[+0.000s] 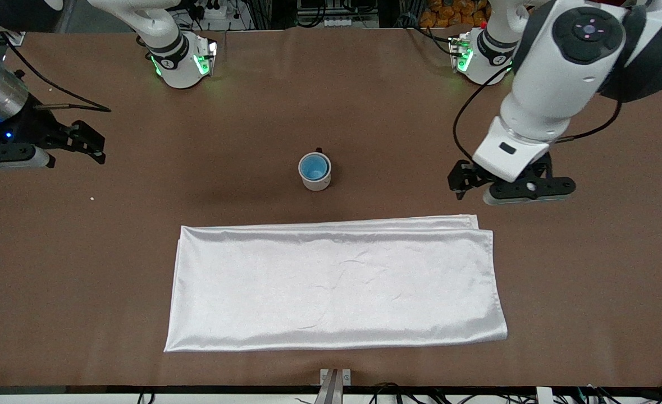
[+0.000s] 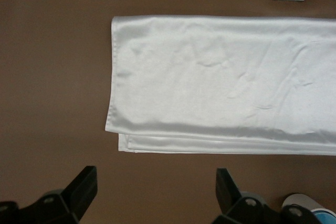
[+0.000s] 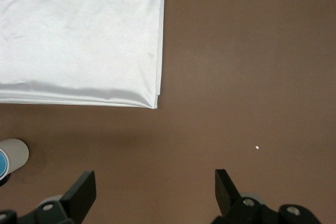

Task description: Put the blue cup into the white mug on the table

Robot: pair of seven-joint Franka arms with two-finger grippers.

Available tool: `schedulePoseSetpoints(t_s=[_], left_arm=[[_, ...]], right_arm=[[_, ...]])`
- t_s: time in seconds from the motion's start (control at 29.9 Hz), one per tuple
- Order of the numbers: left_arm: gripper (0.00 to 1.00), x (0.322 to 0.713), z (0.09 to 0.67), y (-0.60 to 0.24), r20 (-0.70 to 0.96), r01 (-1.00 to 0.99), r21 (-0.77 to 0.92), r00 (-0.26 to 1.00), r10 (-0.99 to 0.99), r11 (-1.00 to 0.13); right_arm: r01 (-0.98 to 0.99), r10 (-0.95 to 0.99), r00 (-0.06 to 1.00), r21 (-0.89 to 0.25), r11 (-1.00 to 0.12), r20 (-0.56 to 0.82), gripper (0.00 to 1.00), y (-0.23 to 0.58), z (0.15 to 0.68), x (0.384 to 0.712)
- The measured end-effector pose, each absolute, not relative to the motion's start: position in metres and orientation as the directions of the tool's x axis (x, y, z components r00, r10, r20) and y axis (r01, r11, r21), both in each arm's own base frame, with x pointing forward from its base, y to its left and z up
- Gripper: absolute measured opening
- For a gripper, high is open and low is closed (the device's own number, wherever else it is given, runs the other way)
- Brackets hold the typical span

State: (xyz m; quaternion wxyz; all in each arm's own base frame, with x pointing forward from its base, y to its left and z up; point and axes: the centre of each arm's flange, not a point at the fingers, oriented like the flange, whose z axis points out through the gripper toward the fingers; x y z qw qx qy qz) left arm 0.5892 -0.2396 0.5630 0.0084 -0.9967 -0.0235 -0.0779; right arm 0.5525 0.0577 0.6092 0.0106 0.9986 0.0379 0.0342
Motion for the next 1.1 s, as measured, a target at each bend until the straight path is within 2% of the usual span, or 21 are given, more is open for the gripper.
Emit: schedulePoseSetpoints(t_s=[0.47,0.73,1.1], left_arm=[[1.0,0.607,0.573,-0.145,0.127,0.119,-0.047,0.986,0.113,-0.992],[1.0,0.6,0.595,-0.114,0.134,0.079,-0.063,0.989,0.07,-0.995],[1.0,0.59,0.604,-0.055,0.105,0.043,-0.023,0.994,0.04,-0.999]], right_arm=[[0.076,0.077,0.995,0.024,-0.997,0.062,1.0,0.058,0.619,0.551],[0.076,0.077,0.995,0.022,-0.997,0.067,1.0,0.058,0.627,0.55],[0.043,0.04,0.997,-0.039,-0.998,0.058,1.0,0.047,0.634,0.549]])
